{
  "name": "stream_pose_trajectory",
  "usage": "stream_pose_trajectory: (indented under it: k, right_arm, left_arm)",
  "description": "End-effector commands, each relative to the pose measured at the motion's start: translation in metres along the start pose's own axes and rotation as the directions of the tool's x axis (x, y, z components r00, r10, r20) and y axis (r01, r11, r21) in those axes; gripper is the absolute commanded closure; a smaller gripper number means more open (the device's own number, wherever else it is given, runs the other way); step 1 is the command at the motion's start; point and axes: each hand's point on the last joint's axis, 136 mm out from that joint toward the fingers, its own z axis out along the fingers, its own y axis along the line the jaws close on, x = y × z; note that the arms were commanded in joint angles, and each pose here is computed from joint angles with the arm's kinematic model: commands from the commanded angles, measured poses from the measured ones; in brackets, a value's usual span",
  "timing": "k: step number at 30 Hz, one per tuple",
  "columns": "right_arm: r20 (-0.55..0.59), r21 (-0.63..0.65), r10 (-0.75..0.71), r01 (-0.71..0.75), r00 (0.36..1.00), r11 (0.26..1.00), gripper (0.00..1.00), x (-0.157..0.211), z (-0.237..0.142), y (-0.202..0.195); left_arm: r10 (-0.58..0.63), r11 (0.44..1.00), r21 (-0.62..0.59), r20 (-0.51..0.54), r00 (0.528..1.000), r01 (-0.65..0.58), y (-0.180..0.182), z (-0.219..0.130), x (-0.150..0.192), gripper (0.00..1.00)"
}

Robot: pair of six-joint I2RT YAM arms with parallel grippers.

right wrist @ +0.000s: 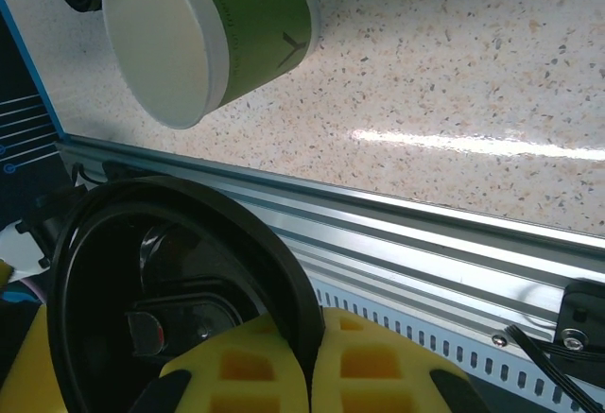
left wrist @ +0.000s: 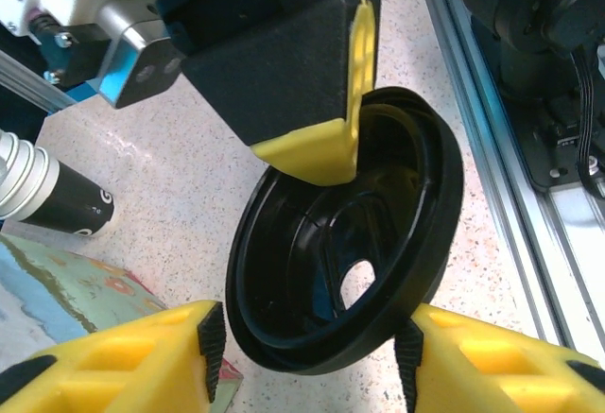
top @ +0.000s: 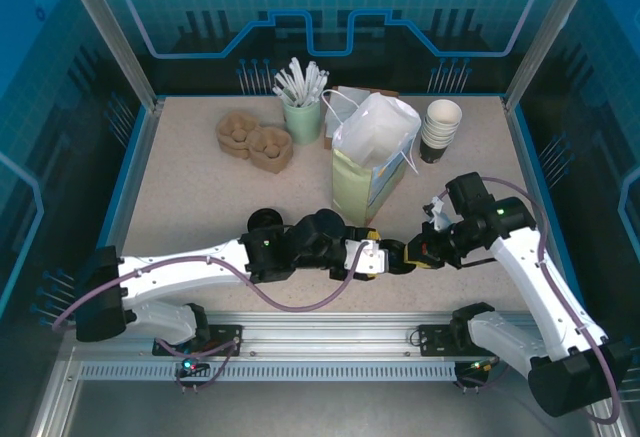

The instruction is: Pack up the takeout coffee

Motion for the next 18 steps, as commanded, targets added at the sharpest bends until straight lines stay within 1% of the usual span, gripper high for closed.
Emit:
stream_pose_trajectory:
  k: [1, 5, 9, 11, 14, 18]
  right_arm:
    - [-0.024, -0.031, -0.003, 0.002, 1.0, 1.0, 1.0, 0.0036, -0.0004, 0.0038]
    - [-0.032, -0.031, -0.006, 0.005, 0.999, 1.0, 1.0, 0.0037, -0.0005, 0.0047]
    - [-0.037, -0.036, -0.003, 0.002, 0.999, 0.999, 1.0, 0.0028, -0.0005, 0.0063]
    - [-0.038, -0.04, -0.005, 0.003, 0.999, 0.999, 1.0, 0.0019, -0.001, 0.0079]
    - [-0.038, -0.044, -0.006, 0.004, 0.999, 0.999, 1.0, 0.0002, -0.0018, 0.01]
    - [-0.037, -0.048, -0.01, 0.008, 0.999, 0.999, 0.99, -0.0025, -0.0027, 0.0129]
  left_arm:
    - [0.027, 1.0, 0.006, 0.031, 0.999, -0.027, 0.0041, 0.0018, -0.0147, 0.51]
    - [0.033, 0.999, 0.013, 0.022, 0.999, -0.034, 0.0041, 0.0041, -0.0149, 0.59]
    - [0.041, 0.999, 0.031, -0.014, 0.999, -0.041, 0.0041, 0.0072, -0.0127, 0.64]
    - [0.05, 0.999, 0.017, -0.034, 0.998, -0.05, 0.008, 0.0091, -0.0109, 0.68]
    - [0.074, 0.997, 0.007, -0.047, 0.996, -0.074, 0.0105, 0.0102, -0.0094, 0.72]
    - [0.095, 0.995, 0.008, -0.048, 0.994, -0.095, 0.0119, 0.0113, -0.0116, 0.79]
